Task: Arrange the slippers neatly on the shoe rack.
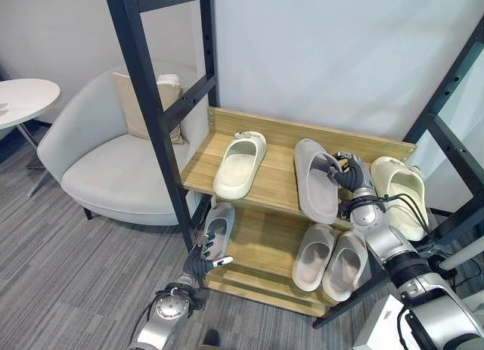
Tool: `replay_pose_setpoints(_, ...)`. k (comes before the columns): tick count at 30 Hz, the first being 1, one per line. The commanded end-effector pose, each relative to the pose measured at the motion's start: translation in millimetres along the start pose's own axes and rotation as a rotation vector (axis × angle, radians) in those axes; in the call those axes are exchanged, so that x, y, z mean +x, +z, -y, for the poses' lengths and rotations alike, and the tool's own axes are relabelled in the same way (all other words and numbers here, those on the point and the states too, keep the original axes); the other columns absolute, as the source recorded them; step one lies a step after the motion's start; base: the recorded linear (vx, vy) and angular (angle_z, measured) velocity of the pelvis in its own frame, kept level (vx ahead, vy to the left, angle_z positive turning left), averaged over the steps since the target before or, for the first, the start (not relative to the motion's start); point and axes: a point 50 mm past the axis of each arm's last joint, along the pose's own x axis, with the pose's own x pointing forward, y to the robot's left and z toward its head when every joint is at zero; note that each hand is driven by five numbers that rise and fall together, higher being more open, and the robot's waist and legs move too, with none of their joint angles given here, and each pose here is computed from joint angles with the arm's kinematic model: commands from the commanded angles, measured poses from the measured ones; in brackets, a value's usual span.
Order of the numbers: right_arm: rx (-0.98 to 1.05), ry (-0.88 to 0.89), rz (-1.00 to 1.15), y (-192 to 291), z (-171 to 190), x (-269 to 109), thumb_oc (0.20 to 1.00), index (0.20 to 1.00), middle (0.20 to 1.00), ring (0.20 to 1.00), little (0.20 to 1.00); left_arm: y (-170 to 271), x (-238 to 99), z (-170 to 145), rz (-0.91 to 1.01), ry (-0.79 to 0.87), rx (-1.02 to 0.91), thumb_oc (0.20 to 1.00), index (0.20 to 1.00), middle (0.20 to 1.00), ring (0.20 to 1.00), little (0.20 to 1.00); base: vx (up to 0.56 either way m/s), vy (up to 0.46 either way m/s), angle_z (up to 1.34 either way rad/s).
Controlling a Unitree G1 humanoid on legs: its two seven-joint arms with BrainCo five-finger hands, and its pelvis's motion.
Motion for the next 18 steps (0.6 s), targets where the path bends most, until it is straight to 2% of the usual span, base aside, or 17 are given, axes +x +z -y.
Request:
replay_pose_setpoints(1,0.27,0.018,0.091,30.3,7.5,3.8,0.2,0.2,0.2,0.2,0.2,33.8,13.6,-12.1,0.128,0.032,-0.014,1.0,1.0,1.0,1.0,1.0,0.0,-0.015,-0.09)
replay_pose_setpoints(2,0.361,0.01,0.12,37.0,10.6,1.9,0.2,0.2,0.2,0.2,0.2,34.8,14.1,-12.0,0.131,0.032,-0.016,1.0,1.0,1.0,1.0,1.0,0.0,-0.015,-0.14)
replay_pose_setpoints(3,0.361,0.01,0.12,36.7,10.8,1.7,0.2,0.2,0.2,0.2,0.2,34.7,14.1,-11.8,0.131,0.032,-0.016,1.0,1.0,1.0,1.0,1.0,0.0,-0.014,-0.15)
replay_pose_setpoints(5,0.677,-0.073,0.314,72.7,36.4,-10.2,0.2,0.2,0.2,0.2,0.2,41.2,16.5,-15.5,0.153,0.054,-0.027,1.0,1.0,1.0,1.0,1.0,-0.01,-0.011,-0.08)
replay_pose_setpoints(8,0.755,-0.096,0.379,82.0,45.2,-17.1,0.2,0.2,0.2,0.2,0.2,42.1,16.3,-17.1,0.156,0.063,-0.033,1.0,1.0,1.0,1.0,1.0,0.0,-0.003,-0.01)
replay_pose_setpoints(9,0.912,-0.101,0.521,103.0,59.0,-30.7,0.2,0.2,0.2,0.2,0.2,43.5,16.2,-19.9,0.164,0.081,-0.047,1.0,1.0,1.0,1.0,1.0,0.0,-0.012,-0.03)
replay_pose_setpoints(12,1.032,-0.047,0.613,117.6,61.3,-42.8,0.2,0.2,0.2,0.2,0.2,43.5,15.2,-21.1,0.166,0.087,-0.054,1.0,1.0,1.0,1.0,1.0,0.0,0.0,0.0)
replay_pose_setpoints(13,1.242,0.196,0.773,149.1,55.0,-66.1,0.2,0.2,0.2,0.2,0.2,43.1,13.1,-22.4,0.168,0.095,-0.066,1.0,1.0,1.0,1.0,1.0,0.0,0.0,0.0)
replay_pose_setpoints(14,1.242,0.196,0.773,149.1,55.0,-66.1,0.2,0.2,0.2,0.2,0.2,43.1,13.1,-22.4,0.168,0.095,-0.066,1.0,1.0,1.0,1.0,1.0,0.0,0.0,0.0)
replay_pose_setpoints(16,1.308,0.378,0.83,165.2,43.5,-79.1,0.2,0.2,0.2,0.2,0.2,42.9,12.5,-21.0,0.17,0.087,-0.07,1.0,1.0,1.0,1.0,1.0,-0.02,-0.009,-0.01)
replay_pose_setpoints(17,1.375,0.6,0.832,177.8,22.4,-93.3,0.2,0.2,0.2,0.2,0.2,42.5,11.9,-18.8,0.174,0.083,-0.078,1.0,1.0,1.0,1.0,1.0,-0.03,-0.015,-0.01)
replay_pose_setpoints(18,1.376,0.695,0.822,181.9,12.3,-99.9,0.2,0.2,0.2,0.2,0.2,43.3,11.7,-18.4,0.179,0.082,-0.082,1.0,1.0,1.0,1.0,1.0,-0.03,-0.012,0.01)
